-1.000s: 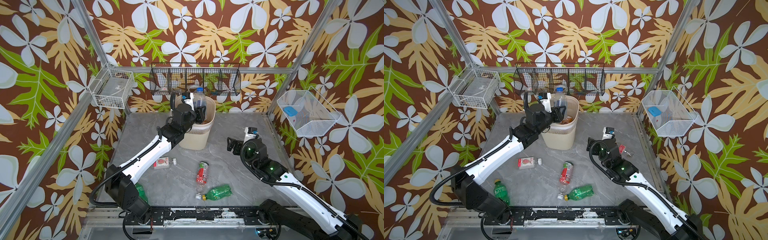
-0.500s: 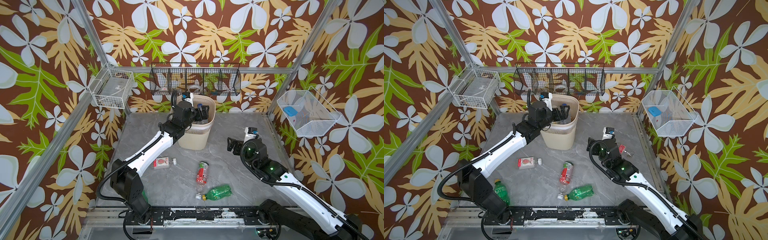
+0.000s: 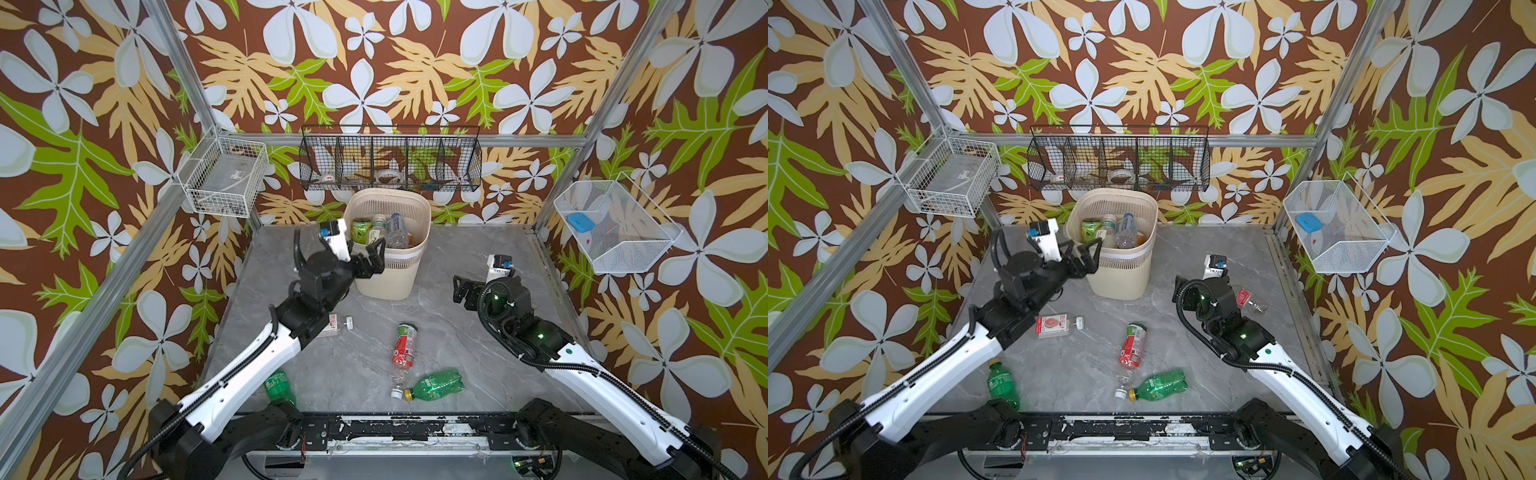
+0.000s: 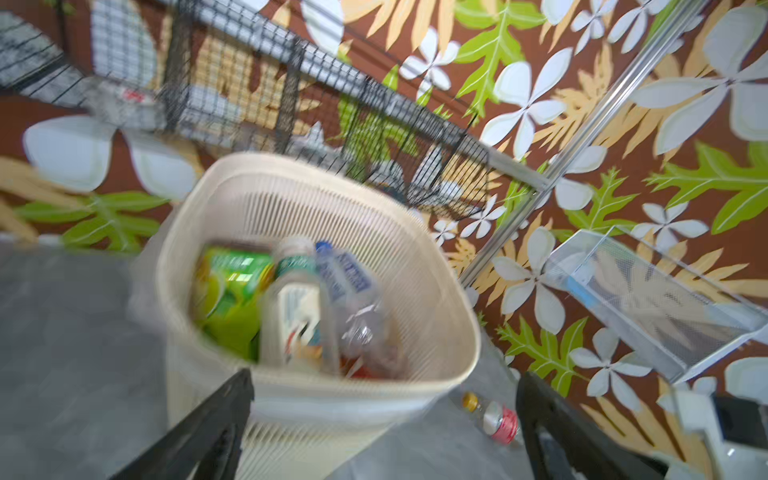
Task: Throw the plastic bottles in the bin
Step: Throw the plastic bottle into the trash bin, then pick up the plastic bottle from the center of the table.
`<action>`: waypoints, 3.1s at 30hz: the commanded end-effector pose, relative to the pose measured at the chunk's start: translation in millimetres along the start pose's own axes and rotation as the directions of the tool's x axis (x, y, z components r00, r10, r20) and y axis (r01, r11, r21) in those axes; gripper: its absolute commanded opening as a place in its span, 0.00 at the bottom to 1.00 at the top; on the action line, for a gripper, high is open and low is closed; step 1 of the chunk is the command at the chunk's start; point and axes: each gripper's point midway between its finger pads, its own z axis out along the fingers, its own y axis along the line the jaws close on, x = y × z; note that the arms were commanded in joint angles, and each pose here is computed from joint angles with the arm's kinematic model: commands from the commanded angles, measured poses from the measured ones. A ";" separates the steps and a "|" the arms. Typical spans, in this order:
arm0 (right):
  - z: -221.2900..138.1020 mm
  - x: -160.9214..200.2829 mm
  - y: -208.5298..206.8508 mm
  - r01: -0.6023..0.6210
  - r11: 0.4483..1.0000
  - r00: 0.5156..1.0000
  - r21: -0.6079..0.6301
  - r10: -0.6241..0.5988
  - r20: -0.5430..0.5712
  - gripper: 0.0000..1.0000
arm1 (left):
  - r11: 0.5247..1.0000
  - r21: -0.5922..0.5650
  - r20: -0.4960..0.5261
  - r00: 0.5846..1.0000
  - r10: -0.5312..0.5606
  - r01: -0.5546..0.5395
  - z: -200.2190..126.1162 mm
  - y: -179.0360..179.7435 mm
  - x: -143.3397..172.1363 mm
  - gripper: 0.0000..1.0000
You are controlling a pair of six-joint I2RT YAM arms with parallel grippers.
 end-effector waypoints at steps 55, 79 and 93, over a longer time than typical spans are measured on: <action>26.6 243.2 122.6 -0.115 0.976 0.818 -0.185 -0.013 -0.575 0.91 | 0.905 -0.382 0.054 0.982 -0.181 0.188 -87.8 132.8 88.4 1.00; 43.3 182.5 123.1 -0.167 0.966 0.901 -0.197 0.069 -0.429 0.51 | 0.897 -0.399 0.055 0.982 -0.182 0.189 -89.8 137.5 91.6 1.00; 1.8 18.0 44.0 0.071 0.996 0.995 -0.058 -0.075 -0.062 0.51 | 0.893 -0.411 0.048 0.982 -0.181 0.185 -82.5 140.0 96.5 1.00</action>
